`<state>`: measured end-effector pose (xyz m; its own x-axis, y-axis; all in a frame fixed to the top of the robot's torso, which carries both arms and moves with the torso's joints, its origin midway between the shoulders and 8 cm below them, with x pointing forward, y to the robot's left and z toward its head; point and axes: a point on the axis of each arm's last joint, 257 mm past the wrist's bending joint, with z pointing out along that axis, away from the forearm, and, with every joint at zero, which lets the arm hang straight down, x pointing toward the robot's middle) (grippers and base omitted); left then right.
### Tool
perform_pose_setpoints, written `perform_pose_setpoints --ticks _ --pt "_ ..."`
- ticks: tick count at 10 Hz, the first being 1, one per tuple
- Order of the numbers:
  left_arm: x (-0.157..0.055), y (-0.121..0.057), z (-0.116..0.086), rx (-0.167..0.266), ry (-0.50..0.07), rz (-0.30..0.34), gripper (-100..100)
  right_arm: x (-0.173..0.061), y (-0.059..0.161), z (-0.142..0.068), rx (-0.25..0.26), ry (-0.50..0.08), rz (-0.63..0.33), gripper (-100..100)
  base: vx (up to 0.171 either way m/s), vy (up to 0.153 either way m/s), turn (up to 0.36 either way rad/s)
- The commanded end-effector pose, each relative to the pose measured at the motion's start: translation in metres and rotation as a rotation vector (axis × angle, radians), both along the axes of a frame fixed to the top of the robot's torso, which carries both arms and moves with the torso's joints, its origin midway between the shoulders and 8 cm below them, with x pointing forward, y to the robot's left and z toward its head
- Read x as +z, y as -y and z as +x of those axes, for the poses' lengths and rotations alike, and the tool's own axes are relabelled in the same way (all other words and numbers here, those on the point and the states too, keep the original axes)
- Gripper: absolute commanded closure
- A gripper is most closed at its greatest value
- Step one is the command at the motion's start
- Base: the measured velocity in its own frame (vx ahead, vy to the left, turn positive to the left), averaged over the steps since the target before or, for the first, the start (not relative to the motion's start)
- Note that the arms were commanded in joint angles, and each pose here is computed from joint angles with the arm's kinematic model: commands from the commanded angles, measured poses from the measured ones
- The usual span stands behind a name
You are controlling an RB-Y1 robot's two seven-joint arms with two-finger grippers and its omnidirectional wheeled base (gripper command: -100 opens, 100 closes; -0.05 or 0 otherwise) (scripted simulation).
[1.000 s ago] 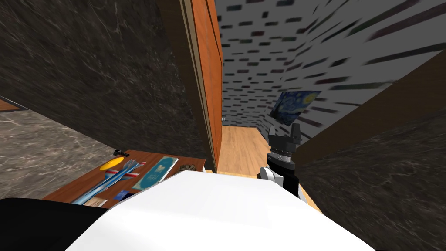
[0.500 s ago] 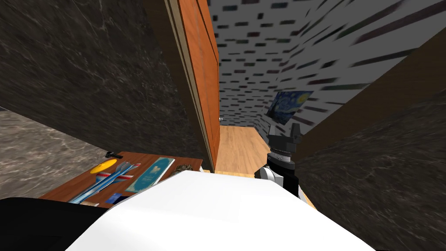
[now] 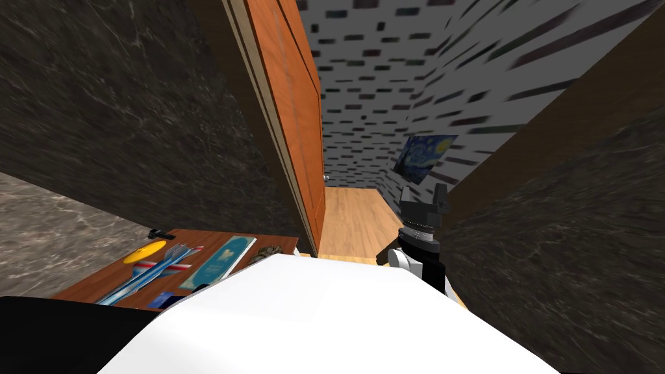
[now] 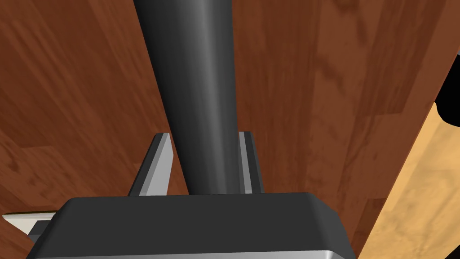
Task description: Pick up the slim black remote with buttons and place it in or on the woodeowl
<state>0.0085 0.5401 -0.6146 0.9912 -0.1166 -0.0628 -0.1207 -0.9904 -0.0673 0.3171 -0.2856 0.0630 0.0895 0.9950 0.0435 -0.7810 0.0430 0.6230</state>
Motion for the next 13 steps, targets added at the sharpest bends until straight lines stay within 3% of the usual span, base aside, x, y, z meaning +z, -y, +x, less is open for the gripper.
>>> perform_pose_setpoints --ticks 1,2,3,5,8,13 --pt "0.005 -0.006 -0.002 -0.010 -0.014 0.002 100 0.000 0.000 0.000 0.000 0.000 0.000 0 -0.006 -0.031 -0.030" --pt "0.005 -0.006 -0.002 -0.010 -0.014 0.002 100 0.000 0.000 0.000 0.000 0.000 0.000 0 0.003 -0.013 0.009" --pt "0.015 -0.020 -0.003 -0.012 -0.037 0.006 100 0.000 0.000 0.000 0.000 0.000 0.000 0 -0.003 -0.020 -0.018" --pt "0.015 -0.020 -0.003 -0.012 -0.037 0.006 100 0.000 0.000 0.000 0.000 0.000 0.000 0 -0.001 -0.007 -0.007" --pt "0.037 -0.046 -0.001 -0.006 -0.076 0.015 100 0.000 0.000 0.000 0.000 0.000 0.000 0 -0.003 -0.020 -0.017" --pt "0.058 -0.066 0.008 0.014 -0.093 0.016 100 0.000 0.000 0.000 0.000 0.000 0.000 0 0.007 -0.043 -0.037"
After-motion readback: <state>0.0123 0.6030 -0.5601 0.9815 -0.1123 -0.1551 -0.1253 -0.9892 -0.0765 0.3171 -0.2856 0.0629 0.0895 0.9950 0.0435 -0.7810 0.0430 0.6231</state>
